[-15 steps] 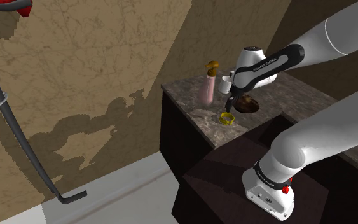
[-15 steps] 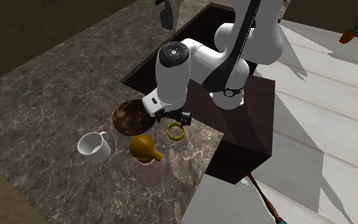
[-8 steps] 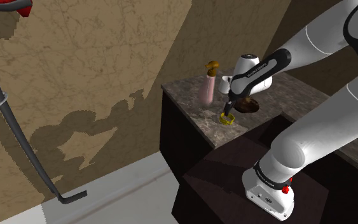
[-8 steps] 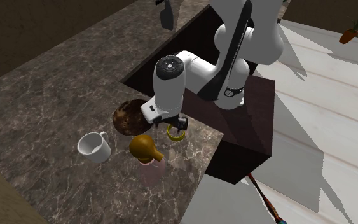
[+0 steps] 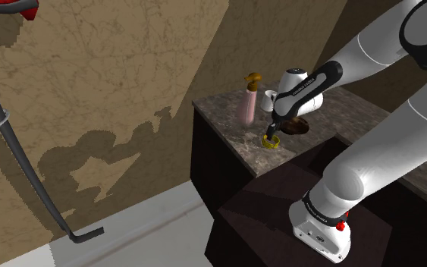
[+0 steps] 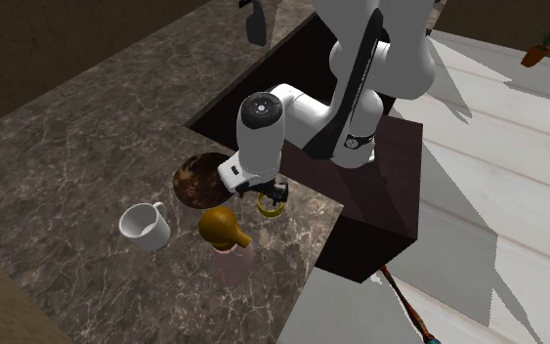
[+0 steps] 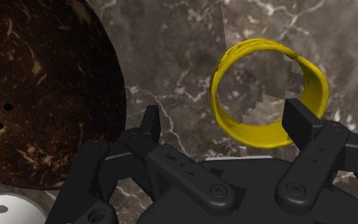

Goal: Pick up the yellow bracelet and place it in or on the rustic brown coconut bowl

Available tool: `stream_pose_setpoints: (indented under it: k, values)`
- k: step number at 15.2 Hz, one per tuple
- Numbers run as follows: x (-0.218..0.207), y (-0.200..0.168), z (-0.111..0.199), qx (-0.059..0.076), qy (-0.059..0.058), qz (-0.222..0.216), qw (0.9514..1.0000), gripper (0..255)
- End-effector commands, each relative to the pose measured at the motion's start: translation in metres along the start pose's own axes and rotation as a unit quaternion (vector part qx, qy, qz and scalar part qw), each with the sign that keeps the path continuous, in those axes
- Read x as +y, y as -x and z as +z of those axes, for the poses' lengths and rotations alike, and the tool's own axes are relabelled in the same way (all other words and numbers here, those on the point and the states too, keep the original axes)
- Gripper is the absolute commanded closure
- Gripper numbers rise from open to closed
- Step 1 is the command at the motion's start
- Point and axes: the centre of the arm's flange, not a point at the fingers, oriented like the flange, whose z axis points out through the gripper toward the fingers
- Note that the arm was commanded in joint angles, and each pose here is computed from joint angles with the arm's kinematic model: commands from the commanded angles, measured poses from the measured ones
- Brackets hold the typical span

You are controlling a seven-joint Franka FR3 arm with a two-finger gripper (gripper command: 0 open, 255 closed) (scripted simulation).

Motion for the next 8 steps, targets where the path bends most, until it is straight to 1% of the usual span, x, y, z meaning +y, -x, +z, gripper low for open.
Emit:
stream_pose_setpoints:
  k: [1, 2, 8]
  values:
    - [0.0, 0.0001, 0.0001, 0.0, 0.0, 0.0, 1.0, 0]
    - [0.0, 0.0001, 0.0001, 0.0, 0.0, 0.0, 1.0, 255]
    - [0.0, 0.0, 0.0, 0.0, 0.0, 0.0, 1.0, 255]
